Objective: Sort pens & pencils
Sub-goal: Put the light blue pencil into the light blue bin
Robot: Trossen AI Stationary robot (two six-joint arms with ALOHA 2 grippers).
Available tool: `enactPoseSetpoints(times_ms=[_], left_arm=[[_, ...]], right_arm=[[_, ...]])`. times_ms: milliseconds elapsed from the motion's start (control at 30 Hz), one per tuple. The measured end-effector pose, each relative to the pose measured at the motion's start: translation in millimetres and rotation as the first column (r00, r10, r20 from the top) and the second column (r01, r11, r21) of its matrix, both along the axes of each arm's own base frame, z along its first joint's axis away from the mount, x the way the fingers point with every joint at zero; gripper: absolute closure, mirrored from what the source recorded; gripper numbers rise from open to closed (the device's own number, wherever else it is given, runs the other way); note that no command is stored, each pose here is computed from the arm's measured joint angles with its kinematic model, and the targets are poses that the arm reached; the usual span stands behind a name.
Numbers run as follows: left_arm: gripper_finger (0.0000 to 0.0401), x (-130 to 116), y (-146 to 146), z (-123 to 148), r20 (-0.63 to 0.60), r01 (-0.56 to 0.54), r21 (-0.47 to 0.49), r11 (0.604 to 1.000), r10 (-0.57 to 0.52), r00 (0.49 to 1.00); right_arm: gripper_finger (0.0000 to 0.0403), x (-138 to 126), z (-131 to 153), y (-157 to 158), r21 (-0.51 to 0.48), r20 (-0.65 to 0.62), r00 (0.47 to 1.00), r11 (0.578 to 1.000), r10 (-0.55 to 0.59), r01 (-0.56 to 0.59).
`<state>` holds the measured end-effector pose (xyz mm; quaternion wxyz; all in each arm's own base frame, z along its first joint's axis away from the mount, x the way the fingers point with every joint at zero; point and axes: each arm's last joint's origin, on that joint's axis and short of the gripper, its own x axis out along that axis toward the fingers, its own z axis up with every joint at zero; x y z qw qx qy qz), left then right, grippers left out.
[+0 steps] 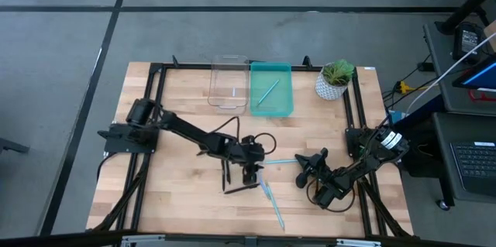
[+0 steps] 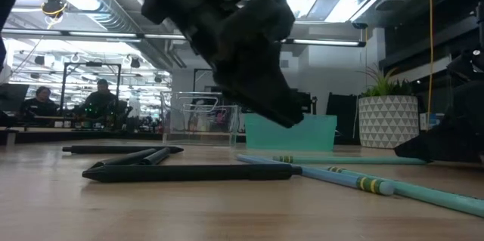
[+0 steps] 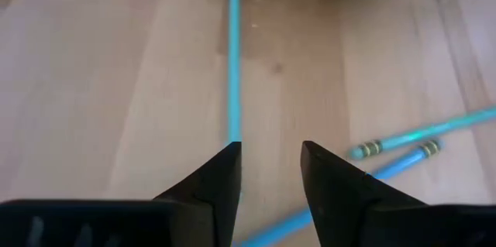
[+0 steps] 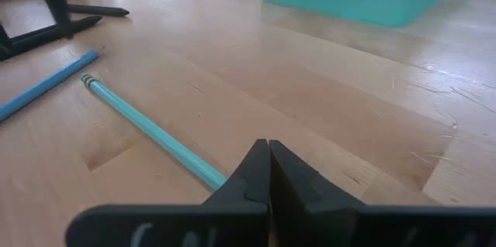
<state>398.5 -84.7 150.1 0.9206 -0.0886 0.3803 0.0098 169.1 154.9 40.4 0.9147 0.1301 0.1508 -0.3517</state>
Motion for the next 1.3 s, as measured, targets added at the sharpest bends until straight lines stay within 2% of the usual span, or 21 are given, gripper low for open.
enactPoseSetpoints(times_ms=[100, 200, 533, 800, 900, 1033, 1300], left_arm=[[0.0250, 0, 6, -2, -0.043, -0.025, -0.026, 0.999, 0.024, 0.999], [0.0236, -2, 11, -4, -0.073, -0.050, -0.004, 0.999, 0.050, 0.996], [0.0232, -1, 13, -4, -0.063, -0.066, 0.009, 0.998, 0.066, 0.996], [0.0232, 0, 13, -3, -0.052, -0.073, 0.015, 0.997, 0.074, 0.996], [0.0232, 0, 13, -3, -0.049, -0.073, 0.014, 0.997, 0.074, 0.996], [0.0232, 0, 13, -2, -0.045, -0.072, 0.013, 0.997, 0.073, 0.996], [0.0232, 1, 12, -1, -0.024, -0.075, 0.010, 0.997, 0.075, 0.997]], right_arm=[[0.0401, 0, 0, 0, -0.002, 0.002, 1.000, 1.000, 0.000, 0.000], [0.0401, 0, 0, 0, -0.011, 0.013, 1.000, 1.000, 0.000, 0.000], [0.0399, 5, 5, 5, -0.009, 0.023, 1.000, 1.000, 0.000, 0.000], [0.0399, 6, 44, 6, -0.116, 0.016, 1.000, 0.993, 0.004, -0.002], [0.0400, 3, 54, 3, -0.110, -0.046, 0.999, 0.994, -0.001, -0.004], [0.0400, -8, 52, 3, -0.073, -0.099, 0.995, 0.997, -0.013, 0.005], [0.0401, -18, 25, 4, -0.063, -0.055, 0.997, 0.997, -0.054, 0.050]])
